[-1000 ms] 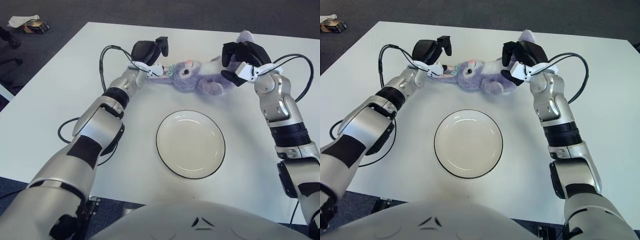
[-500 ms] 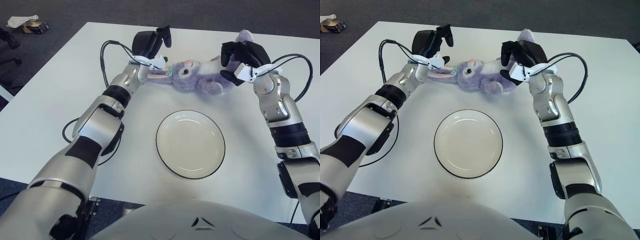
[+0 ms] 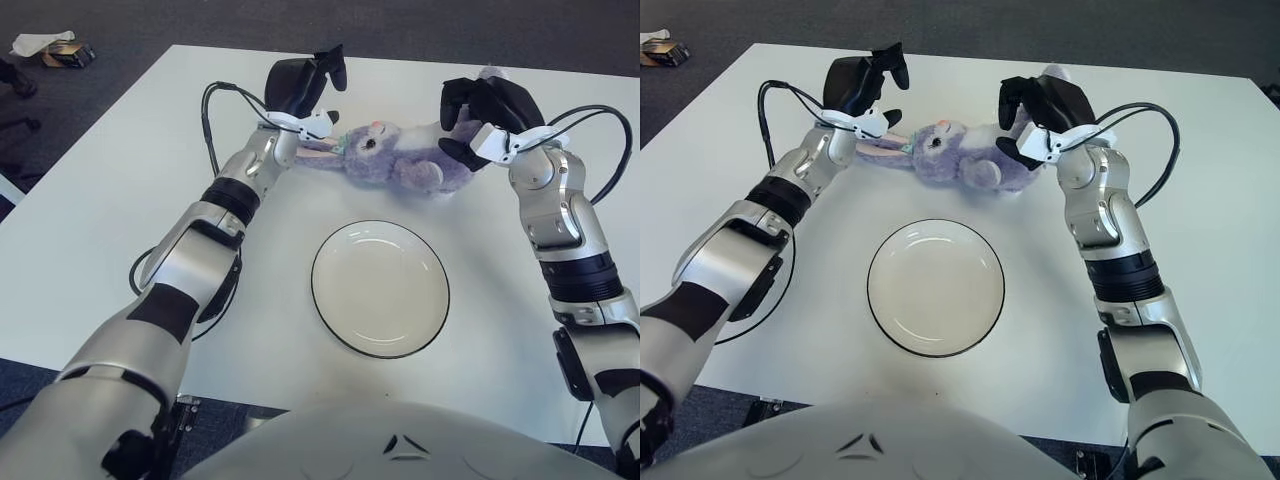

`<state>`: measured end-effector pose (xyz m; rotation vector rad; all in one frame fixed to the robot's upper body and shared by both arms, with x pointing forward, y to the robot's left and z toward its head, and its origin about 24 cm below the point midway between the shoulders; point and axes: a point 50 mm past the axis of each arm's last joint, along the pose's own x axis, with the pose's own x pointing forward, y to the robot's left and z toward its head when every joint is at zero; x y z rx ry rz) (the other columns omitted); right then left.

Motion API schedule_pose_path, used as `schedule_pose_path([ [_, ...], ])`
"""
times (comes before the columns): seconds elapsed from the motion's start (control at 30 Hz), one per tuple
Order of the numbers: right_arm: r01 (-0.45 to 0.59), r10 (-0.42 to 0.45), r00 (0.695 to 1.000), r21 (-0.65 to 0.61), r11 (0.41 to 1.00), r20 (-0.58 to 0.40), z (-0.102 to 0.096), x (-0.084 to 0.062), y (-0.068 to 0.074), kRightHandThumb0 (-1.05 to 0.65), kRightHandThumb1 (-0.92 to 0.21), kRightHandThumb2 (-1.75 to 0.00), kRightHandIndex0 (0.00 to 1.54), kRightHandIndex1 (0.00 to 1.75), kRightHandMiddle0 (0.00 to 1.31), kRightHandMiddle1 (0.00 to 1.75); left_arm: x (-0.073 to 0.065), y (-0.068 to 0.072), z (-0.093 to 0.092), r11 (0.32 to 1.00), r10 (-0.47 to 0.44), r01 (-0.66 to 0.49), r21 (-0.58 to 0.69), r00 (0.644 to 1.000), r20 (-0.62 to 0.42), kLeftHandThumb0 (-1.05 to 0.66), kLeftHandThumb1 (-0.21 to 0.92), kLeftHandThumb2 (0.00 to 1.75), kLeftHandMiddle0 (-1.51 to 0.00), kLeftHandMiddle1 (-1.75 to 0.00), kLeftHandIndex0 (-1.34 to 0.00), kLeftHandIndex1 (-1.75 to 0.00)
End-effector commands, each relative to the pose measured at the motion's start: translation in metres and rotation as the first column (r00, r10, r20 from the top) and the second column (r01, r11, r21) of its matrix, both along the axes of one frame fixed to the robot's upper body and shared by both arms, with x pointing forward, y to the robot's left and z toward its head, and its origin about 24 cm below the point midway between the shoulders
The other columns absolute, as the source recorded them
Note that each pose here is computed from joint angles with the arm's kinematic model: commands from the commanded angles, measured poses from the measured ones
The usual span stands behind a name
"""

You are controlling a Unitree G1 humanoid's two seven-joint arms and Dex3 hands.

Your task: Put the doll into the plate.

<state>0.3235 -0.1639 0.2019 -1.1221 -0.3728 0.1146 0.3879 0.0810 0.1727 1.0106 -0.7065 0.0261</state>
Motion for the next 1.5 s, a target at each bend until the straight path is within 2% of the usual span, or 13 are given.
schedule_pose_path([
  [0.0, -0.009, 0.009, 1.0, -0.007, 1.0, 0.017, 0.002, -0.003, 0.001, -0.56, -0.11, -1.57, 1.34, 1.75, 0.78, 1.75, -0.004, 0.004, -0.002, 1.0, -0.016, 0.015, 0.024, 1.0, 0.023, 0.0, -0.06, 1.74, -0.87, -1.74, -0.69, -1.75],
  [0.2, -0.005, 0.009, 0.997, -0.056, 0.998, 0.071, 0.0, -0.003, 0.002, -0.56, -0.11, -1.57, 1.34, 1.75, 0.78, 1.75, -0.007, 0.002, -0.004, 0.996, -0.071, 0.073, 0.045, 0.997, -0.037, 0.0, -0.07, 1.75, -0.89, -1.72, -0.68, -1.75],
  [0.37, 0.005, -0.007, 0.997, 0.025, 1.0, 0.079, -0.003, -0.004, 0.001, -0.56, -0.12, -1.56, 1.3, 1.75, 0.78, 1.75, -0.009, 0.002, -0.004, 0.984, -0.134, 0.152, 0.098, 0.977, -0.167, 0.0, -0.06, 1.74, -0.9, -1.73, -0.66, -1.74],
  [0.5, 0.03, -0.034, 0.993, 0.042, 0.999, 0.109, -0.002, -0.005, 0.0, -0.53, -0.16, -1.51, 1.23, 1.75, 0.74, 1.75, -0.013, 0.005, 0.001, 0.971, -0.154, 0.19, 0.144, 0.961, -0.229, -0.01, 0.2, 1.45, -0.72, -1.72, -0.45, -1.74],
  [0.53, 0.047, -0.051, 0.99, 0.036, 0.998, 0.133, -0.001, -0.006, 0.0, -0.43, -0.13, -1.54, 1.15, 1.75, 0.71, 1.75, -0.014, 0.005, 0.003, 0.963, -0.165, 0.212, 0.164, 0.952, -0.258, -0.01, 0.28, 1.37, -0.66, -1.73, -0.4, -1.74],
  [0.63, 0.072, -0.074, 0.982, 0.021, 0.997, 0.171, 0.0, -0.009, -0.001, -0.15, -0.14, -1.52, 0.89, 1.75, 0.59, 1.7, -0.017, 0.005, 0.005, 0.951, -0.181, 0.245, 0.187, 0.935, -0.305, -0.47, 0.44, 1.07, -0.33, -1.74, -0.13, -1.65],
  [0.77, 0.088, -0.085, 0.974, -0.005, 0.996, 0.209, 0.001, -0.012, -0.003, -0.04, -0.21, -1.43, 0.73, 1.75, 0.5, 1.68, -0.02, 0.005, 0.006, 0.942, -0.2, 0.278, 0.188, 0.914, -0.352, -0.67, 0.54, 0.9, -0.14, -1.64, -0.03, -1.45],
  [0.93, 0.084, -0.071, 0.961, -0.036, 0.996, 0.269, 0.002, -0.024, -0.009, -0.01, -0.5, -1.06, 0.47, 1.75, 0.35, 1.61, -0.021, 0.005, 0.006, 0.934, -0.214, 0.31, 0.177, 0.883, -0.418, -0.8, 0.64, 0.71, -0.02, -1.31, 0.0, -1.02],
  [1.0, 0.077, -0.062, 0.959, -0.044, 0.996, 0.275, 0.002, -0.028, -0.011, -0.19, -0.64, -0.89, 0.25, 1.69, 0.31, 1.68, -0.021, 0.005, 0.006, 0.933, -0.212, 0.312, 0.177, 0.878, -0.43, -0.82, 0.66, 0.67, -0.01, -1.2, 0.0, -0.93],
  [1.07, 0.073, -0.057, 0.959, -0.049, 0.996, 0.278, 0.003, -0.03, -0.012, -0.5, -0.64, -0.85, 0.11, 1.6, 0.13, 1.63, -0.022, 0.005, 0.006, 0.933, -0.211, 0.313, 0.178, 0.875, -0.435, -0.84, 0.67, 0.64, 0.0, -1.1, 0.0, -0.85],
  [1.1, 0.068, -0.05, 0.959, -0.054, 0.996, 0.278, 0.004, -0.031, -0.013, -0.55, -0.64, -0.85, 0.09, 1.58, 0.1, 1.63, -0.022, 0.005, 0.006, 0.932, -0.21, 0.315, 0.18, 0.874, -0.439, -0.84, 0.67, 0.64, 0.0, -1.09, 0.0, -0.84],
  [1.3, 0.049, -0.022, 0.968, -0.102, 0.994, 0.249, 0.007, -0.037, -0.021, -0.86, -0.84, -0.57, 0.01, 0.99, 0.01, 1.17, -0.022, 0.004, 0.004, 0.924, -0.219, 0.338, 0.177, 0.851, -0.478, -0.93, 0.78, 0.48, 0.0, -0.82, 0.0, -0.64],
  [1.47, 0.041, -0.01, 0.974, -0.134, 0.99, 0.225, 0.009, -0.039, -0.025, -0.94, -0.91, -0.49, 0.0, 0.76, 0.0, 1.04, -0.02, 0.003, 0.002, 0.921, -0.234, 0.358, 0.151, 0.821, -0.52, -0.97, 0.83, 0.4, 0.0, -0.67, 0.0, -0.56],
])
